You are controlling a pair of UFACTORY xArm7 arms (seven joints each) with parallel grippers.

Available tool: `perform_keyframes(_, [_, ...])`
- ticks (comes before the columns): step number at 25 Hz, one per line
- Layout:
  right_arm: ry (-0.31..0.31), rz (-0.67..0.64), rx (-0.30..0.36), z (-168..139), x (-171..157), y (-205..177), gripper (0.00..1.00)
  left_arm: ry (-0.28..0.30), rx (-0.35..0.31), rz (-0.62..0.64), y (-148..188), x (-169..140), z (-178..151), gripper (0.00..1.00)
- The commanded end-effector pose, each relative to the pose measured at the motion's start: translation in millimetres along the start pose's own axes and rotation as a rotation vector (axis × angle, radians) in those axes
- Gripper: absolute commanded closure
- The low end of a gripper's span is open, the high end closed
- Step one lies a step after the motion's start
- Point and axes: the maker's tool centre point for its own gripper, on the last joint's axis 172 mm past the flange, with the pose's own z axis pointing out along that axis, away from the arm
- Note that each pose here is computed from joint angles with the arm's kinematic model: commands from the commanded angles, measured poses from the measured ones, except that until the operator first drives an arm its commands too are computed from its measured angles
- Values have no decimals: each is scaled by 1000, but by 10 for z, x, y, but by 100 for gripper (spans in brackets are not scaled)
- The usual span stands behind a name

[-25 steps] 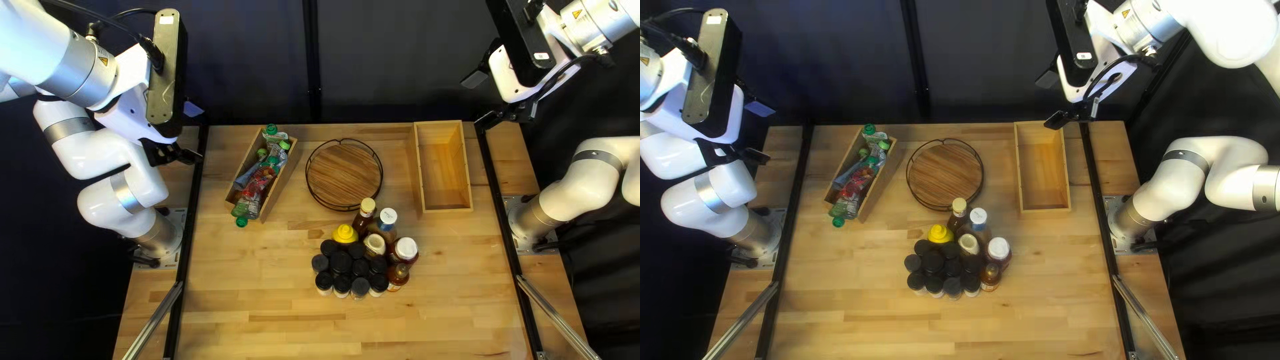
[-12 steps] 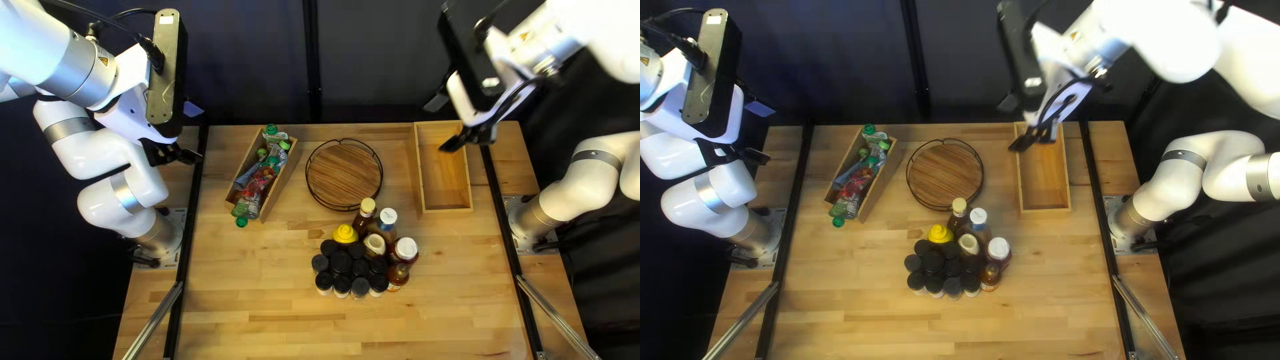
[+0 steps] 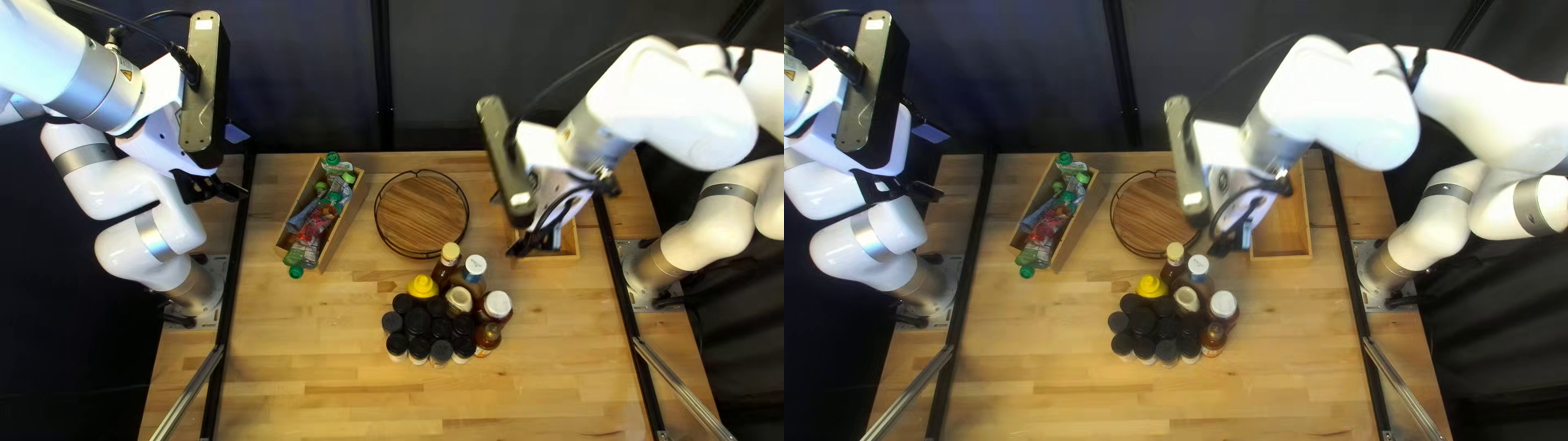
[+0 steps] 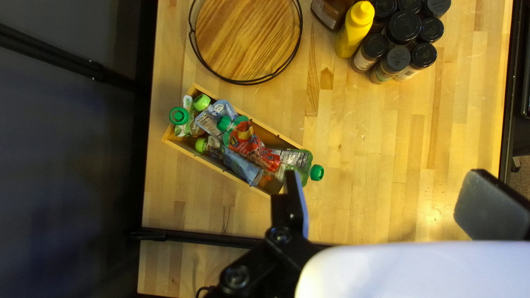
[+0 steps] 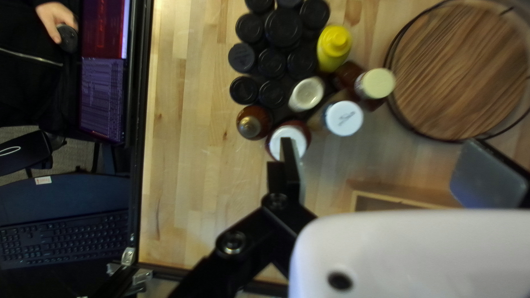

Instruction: Separate condiments, baby food and spices and place it in 3 different racks/containers

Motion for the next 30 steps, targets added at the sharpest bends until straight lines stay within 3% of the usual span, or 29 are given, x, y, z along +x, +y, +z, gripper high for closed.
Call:
perform_keyframes(1, [-100,63,-27,388,-71,-29,0,0,0,0,0,0,0,0])
perform_keyframes(5, [-125,91,-67,579,-136,-46,0,0,0,0,0,0,0,0])
perform_keyframes(11, [-131,158,-203,956,-289,77,0,0,0,0,0,0,0,0])
perform_keyframes(17, [-135,196,-279,1209,-318,231,0,0,0,0,0,0,0,0])
perform_keyframes(30, [-159,199,-228,1624,-327,431,0,0,0,0,0,0,0,0])
